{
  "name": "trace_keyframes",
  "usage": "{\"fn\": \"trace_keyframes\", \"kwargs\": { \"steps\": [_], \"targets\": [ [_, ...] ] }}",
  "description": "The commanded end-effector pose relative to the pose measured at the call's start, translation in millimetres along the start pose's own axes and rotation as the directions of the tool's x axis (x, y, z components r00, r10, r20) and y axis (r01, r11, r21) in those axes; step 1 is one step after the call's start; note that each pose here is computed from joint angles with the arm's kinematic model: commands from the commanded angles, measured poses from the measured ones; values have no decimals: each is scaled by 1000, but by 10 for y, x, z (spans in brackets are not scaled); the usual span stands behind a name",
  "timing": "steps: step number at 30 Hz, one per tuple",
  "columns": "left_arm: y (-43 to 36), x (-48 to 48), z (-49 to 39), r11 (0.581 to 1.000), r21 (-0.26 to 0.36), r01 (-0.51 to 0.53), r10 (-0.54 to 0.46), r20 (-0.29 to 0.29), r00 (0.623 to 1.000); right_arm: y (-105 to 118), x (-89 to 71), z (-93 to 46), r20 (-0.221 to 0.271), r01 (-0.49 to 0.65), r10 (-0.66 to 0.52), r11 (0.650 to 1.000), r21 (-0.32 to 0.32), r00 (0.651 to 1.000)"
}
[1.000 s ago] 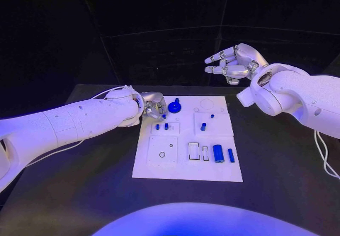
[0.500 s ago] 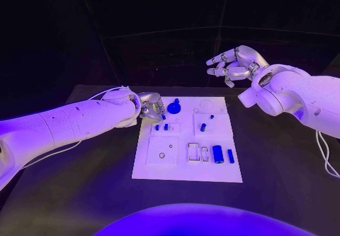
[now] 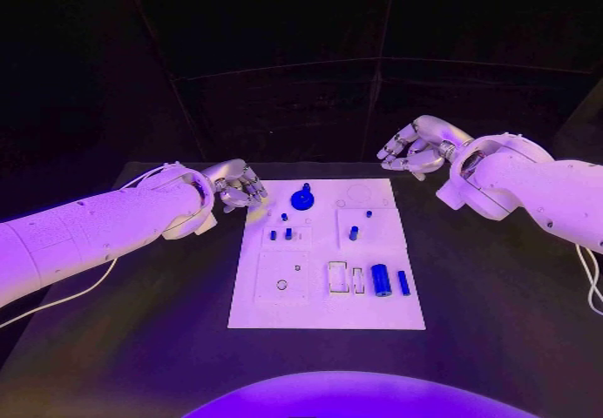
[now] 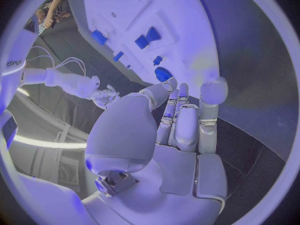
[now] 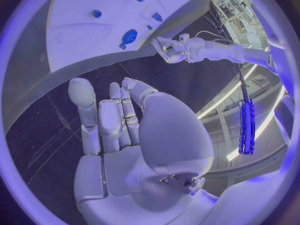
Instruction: Assemble the parts on the task board
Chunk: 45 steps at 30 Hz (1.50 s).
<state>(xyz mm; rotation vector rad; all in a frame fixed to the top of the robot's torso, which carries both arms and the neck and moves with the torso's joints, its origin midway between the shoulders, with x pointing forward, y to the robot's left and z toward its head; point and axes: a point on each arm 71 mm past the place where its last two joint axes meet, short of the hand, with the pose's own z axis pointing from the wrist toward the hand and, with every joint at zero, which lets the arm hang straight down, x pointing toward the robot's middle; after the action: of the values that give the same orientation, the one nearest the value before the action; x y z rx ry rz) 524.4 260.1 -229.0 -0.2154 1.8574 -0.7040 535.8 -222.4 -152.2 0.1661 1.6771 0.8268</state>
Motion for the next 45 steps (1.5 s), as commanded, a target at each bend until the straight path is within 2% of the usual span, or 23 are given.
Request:
{"fn": "trace_keyframes", "kwargs": {
  "steps": [1,2,3,9,14,19,29,45],
  "targets": [
    [-51,-141,-70,918,125,377,-392,132,910,-14,148,-40,-91,286,-286,958,-4,954],
    [-54,-156,-87,896,141,421,-439,144,887,-24,179,-51,-101,316,-315,949,-1,944],
    [-68,-180,-116,860,176,480,-506,164,847,-48,239,-72,-116,369,-366,929,5,923],
    [-179,-198,-172,746,289,600,-657,171,735,-91,404,-103,-130,478,-473,878,8,872],
    [-263,-179,-200,636,347,690,-764,158,625,-82,520,-103,-137,497,-493,868,-7,859],
    [-309,-164,-226,563,371,738,-820,142,554,-46,640,-88,-151,500,-498,865,-29,854],
    [-374,-138,-246,529,384,757,-843,132,522,9,809,-11,-190,494,-495,868,-57,848],
    [-378,-129,-238,512,378,771,-855,139,500,22,940,57,-242,491,-491,869,-65,837]
  ]
}}
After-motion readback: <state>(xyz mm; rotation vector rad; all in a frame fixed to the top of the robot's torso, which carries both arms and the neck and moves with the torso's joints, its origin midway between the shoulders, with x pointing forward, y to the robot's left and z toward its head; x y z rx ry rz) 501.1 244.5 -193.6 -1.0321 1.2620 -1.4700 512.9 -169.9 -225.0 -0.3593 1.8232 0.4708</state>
